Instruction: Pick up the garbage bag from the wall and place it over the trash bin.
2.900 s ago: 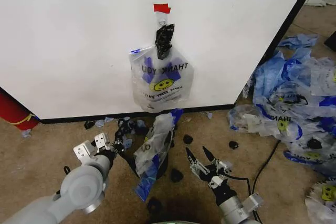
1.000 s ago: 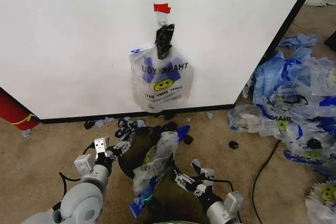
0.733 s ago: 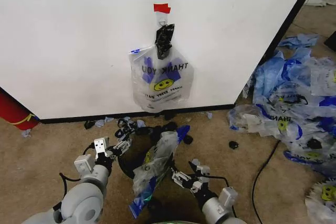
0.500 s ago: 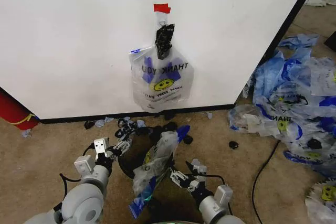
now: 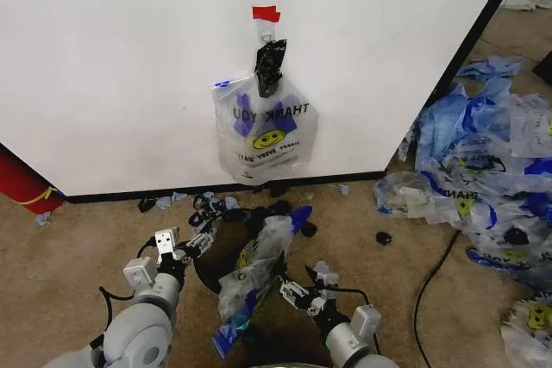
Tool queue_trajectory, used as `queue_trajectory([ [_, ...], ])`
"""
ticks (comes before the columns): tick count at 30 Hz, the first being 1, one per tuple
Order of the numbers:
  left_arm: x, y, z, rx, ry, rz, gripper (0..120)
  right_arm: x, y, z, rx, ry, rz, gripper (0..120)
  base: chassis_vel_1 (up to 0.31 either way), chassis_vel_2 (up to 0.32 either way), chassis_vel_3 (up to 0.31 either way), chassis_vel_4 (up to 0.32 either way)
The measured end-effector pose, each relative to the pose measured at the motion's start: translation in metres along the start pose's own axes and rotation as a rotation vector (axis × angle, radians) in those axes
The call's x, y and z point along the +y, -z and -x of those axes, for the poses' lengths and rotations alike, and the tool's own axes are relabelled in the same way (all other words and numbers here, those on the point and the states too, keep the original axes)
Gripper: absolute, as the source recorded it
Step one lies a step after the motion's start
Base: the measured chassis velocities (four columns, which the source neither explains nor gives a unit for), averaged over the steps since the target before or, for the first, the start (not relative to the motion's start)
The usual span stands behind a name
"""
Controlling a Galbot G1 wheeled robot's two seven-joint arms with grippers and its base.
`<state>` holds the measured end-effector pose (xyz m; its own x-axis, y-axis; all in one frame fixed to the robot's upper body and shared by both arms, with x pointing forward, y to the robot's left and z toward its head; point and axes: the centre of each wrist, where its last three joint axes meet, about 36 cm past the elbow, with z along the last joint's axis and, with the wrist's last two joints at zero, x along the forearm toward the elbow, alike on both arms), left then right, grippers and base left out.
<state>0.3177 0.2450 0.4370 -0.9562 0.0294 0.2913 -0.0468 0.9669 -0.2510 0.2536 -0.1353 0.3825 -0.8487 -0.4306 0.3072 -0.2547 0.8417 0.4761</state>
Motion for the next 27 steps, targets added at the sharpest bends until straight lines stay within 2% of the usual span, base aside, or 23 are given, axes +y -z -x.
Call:
queue_trajectory([
  [17,0.001,-0.003,-0.003,-0.021,0.0,-0.006,93,0.009,0.001,0.014,0.034,0.001,-0.004,84,0.0,0.0,0.0,0.0],
  [27,0.001,-0.003,-0.001,-0.023,-0.002,-0.005,93,0.013,-0.003,0.011,0.052,-0.007,-0.008,72,0.0,0.0,0.0,0.0],
])
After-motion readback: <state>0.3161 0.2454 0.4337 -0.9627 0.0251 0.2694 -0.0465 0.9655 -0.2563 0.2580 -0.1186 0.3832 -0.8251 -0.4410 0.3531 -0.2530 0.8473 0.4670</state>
